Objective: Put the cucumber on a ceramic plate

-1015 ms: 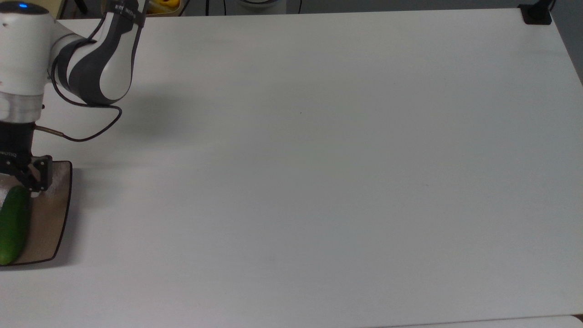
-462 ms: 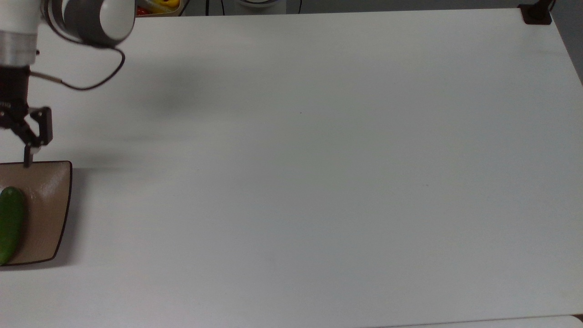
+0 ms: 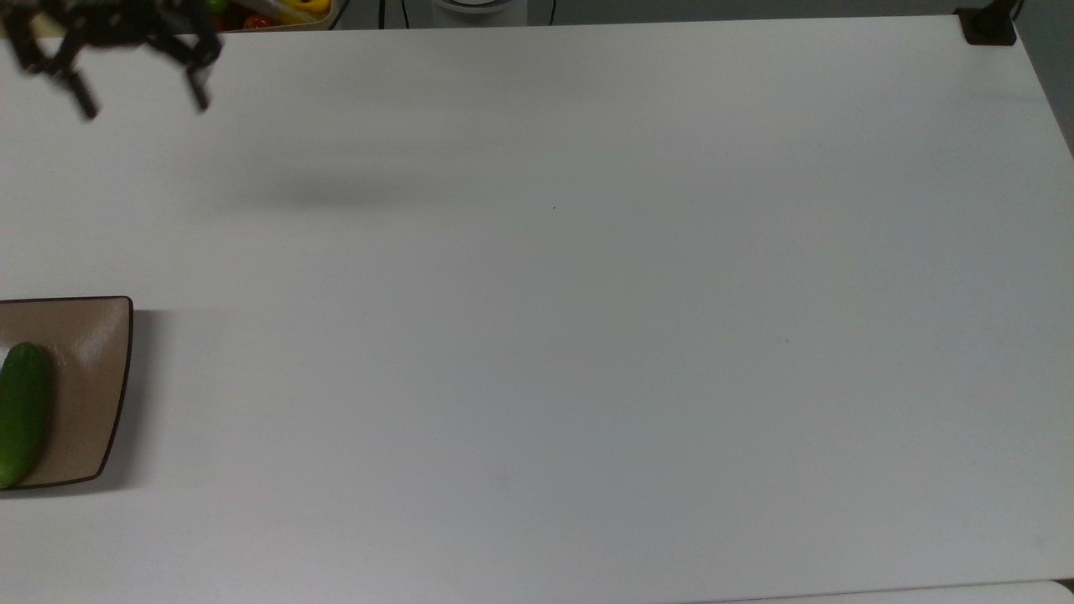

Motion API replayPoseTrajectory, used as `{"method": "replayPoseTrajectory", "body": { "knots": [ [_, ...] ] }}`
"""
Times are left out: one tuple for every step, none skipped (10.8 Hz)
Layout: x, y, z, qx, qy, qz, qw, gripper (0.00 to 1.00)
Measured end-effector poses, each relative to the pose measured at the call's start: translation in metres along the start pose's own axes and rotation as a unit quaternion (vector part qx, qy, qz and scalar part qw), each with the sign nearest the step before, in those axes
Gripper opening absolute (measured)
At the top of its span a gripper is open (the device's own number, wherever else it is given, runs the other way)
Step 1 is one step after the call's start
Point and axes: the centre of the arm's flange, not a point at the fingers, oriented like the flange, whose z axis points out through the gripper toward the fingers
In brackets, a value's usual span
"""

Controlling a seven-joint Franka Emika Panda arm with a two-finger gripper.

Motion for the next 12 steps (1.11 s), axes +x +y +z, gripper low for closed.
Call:
{"method": "replayPoseTrajectory", "body": {
  "knots": [
    [-0.007, -0.032, -0.023, 0.022, -0.028, 0.019, 0.9992, 1.0],
    [-0.013, -0.062, -0.043, 0.039, -0.053, 0.037, 0.9971, 1.0],
    [-0.018, -0.089, -0.056, 0.049, -0.072, 0.051, 0.9949, 1.0],
    [-0.023, -0.114, -0.065, 0.056, -0.089, 0.067, 0.9922, 1.0],
    [-0.028, -0.135, -0.07, 0.056, -0.103, 0.082, 0.9897, 1.0],
    [-0.033, -0.156, -0.073, 0.055, -0.121, 0.087, 0.9873, 1.0],
    [-0.036, -0.173, -0.072, 0.05, -0.134, 0.082, 0.9863, 1.0],
    [-0.038, -0.187, -0.069, 0.046, -0.142, 0.076, 0.9859, 1.0],
    [-0.039, -0.195, -0.064, 0.047, -0.147, 0.069, 0.9856, 1.0],
    [-0.04, -0.201, -0.058, 0.038, -0.155, 0.06, 0.9854, 1.0],
    [-0.041, -0.204, -0.054, 0.03, -0.16, 0.055, 0.9851, 1.0],
    [-0.042, -0.207, -0.049, 0.021, -0.167, 0.049, 0.9844, 1.0]
  ]
}}
